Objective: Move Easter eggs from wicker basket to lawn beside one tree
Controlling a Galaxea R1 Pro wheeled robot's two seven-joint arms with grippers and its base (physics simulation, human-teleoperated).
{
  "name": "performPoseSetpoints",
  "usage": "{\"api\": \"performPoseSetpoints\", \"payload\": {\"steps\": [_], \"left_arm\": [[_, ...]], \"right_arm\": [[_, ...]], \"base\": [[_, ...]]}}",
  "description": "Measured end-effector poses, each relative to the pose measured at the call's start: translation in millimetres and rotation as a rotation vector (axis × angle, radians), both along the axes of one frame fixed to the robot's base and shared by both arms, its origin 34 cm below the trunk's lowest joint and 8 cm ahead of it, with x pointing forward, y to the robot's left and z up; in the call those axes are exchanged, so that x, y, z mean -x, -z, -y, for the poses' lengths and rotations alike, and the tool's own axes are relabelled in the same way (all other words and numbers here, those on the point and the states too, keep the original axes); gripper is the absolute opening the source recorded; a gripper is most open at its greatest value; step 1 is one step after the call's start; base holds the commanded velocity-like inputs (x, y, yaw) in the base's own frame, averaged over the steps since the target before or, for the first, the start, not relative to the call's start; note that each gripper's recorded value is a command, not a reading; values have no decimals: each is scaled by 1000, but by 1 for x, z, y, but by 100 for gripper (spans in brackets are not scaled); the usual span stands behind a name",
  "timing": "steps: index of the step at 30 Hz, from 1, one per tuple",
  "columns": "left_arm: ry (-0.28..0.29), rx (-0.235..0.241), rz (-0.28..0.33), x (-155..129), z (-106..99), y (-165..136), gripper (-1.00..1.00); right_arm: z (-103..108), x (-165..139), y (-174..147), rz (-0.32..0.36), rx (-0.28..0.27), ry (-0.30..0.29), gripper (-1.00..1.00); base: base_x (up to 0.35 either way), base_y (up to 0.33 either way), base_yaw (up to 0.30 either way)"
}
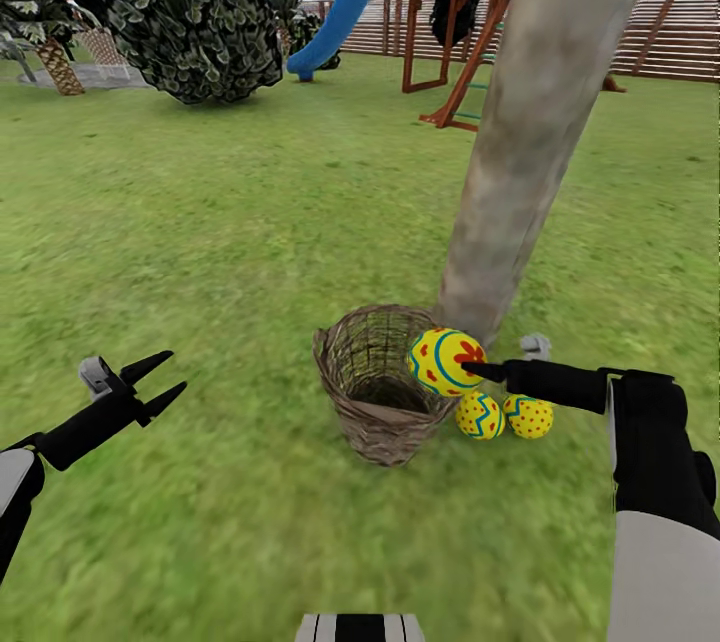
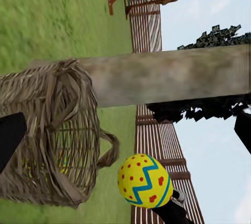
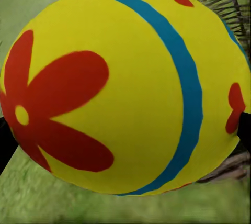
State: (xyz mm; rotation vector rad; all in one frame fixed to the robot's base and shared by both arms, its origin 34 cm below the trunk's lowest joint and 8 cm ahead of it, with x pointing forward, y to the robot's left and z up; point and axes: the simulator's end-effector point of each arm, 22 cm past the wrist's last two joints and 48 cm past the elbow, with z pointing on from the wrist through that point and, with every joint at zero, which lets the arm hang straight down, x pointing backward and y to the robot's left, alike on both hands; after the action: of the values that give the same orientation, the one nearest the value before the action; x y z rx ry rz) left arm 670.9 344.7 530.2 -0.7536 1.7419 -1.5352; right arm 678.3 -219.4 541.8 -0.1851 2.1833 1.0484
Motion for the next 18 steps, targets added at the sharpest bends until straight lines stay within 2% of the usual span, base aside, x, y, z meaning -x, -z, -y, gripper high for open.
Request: {"api": "performPoseSetpoints", "payload": {"steps": [3,5,11,14,16,17,18], "left_arm": [[0,0,13,0,0,-8,100],[0,0,21,1,0,-13,100],[0,0,45,2,0,-28,100],[0,0,57,2,0,-35,100],[0,-1,66,3,0,-41,100],[1,-1,72,3,0,-44,100],[2,-2,80,3,1,-48,100]], "right_arm": [[45,-2,-9,18,23,83,-100],[80,3,-9,14,59,138,-100],[170,60,24,-89,256,190,-100],[197,76,30,-113,335,200,-100],[215,82,43,-124,433,204,-100],[233,83,51,-119,507,226,-100],[259,81,54,-98,605,277,-100]], "base": [[-7,0,0],[-1,0,0],[0,0,0],[0,0,0],[0,0,0],[0,0,0],[0,0,0]]}}
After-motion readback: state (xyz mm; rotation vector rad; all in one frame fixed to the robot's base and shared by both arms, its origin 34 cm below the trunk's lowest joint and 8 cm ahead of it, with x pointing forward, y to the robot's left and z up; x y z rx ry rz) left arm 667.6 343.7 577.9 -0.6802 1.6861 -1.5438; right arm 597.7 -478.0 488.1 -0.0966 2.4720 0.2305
